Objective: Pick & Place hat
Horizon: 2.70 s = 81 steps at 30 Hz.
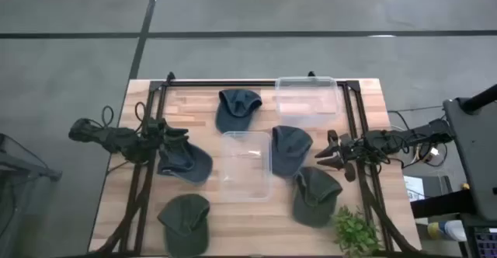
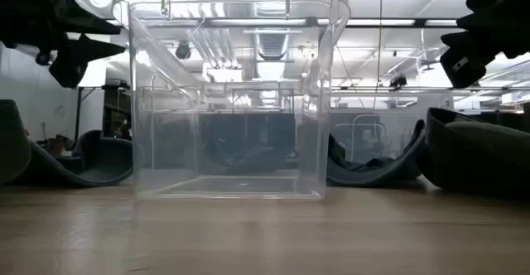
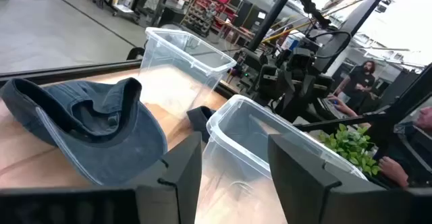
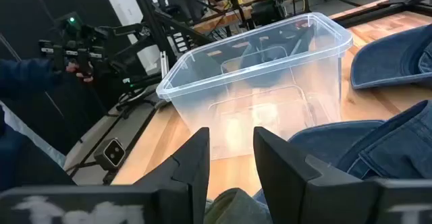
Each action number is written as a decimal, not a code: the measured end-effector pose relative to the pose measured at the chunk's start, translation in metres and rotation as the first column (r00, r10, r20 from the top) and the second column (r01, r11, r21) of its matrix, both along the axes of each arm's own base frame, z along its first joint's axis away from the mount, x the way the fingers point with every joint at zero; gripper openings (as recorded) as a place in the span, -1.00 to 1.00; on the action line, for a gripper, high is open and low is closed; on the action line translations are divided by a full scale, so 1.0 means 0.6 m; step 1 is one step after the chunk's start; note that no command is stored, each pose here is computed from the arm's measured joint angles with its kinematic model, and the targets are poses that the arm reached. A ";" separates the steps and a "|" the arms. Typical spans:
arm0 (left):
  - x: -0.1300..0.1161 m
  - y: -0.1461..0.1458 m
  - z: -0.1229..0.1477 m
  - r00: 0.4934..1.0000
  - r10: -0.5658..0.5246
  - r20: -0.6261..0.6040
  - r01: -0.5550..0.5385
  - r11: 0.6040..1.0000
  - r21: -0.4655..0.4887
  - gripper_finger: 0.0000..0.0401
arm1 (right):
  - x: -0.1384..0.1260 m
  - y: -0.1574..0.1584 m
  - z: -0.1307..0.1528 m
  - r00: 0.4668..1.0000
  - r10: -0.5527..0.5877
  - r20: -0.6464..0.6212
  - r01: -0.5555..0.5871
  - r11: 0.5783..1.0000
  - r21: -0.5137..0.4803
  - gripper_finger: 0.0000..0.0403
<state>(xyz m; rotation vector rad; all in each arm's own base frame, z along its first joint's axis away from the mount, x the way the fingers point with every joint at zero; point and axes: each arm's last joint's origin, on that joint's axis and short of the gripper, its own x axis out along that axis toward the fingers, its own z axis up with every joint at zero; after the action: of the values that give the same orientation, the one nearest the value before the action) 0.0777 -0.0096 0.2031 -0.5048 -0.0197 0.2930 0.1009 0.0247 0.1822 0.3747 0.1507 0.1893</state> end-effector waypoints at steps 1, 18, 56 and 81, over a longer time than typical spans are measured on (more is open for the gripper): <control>0.000 0.000 0.000 1.000 0.000 0.000 0.000 1.000 0.000 -0.19 | 0.000 0.000 0.000 1.000 0.000 0.000 0.000 1.000 0.000 -0.46; 0.000 0.000 -0.005 0.999 -0.002 -0.045 0.004 0.999 0.053 -0.19 | 0.000 0.000 0.001 1.000 0.001 0.004 -0.001 1.000 0.001 -0.46; 0.000 0.000 -0.005 0.999 -0.004 -0.054 0.008 0.997 0.082 -0.19 | 0.033 0.031 0.143 0.245 0.243 -0.939 0.441 0.834 0.331 -0.40; 0.000 0.000 -0.005 0.999 -0.004 -0.054 0.008 0.997 0.082 -0.19 | 0.073 0.103 0.053 0.037 0.320 -0.947 0.836 0.509 0.205 0.48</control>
<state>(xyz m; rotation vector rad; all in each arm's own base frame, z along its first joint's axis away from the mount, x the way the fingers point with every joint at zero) 0.0774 -0.0096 0.1999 -0.4146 0.0219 0.2987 0.1445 0.0864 0.2143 1.5213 1.4830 -0.6351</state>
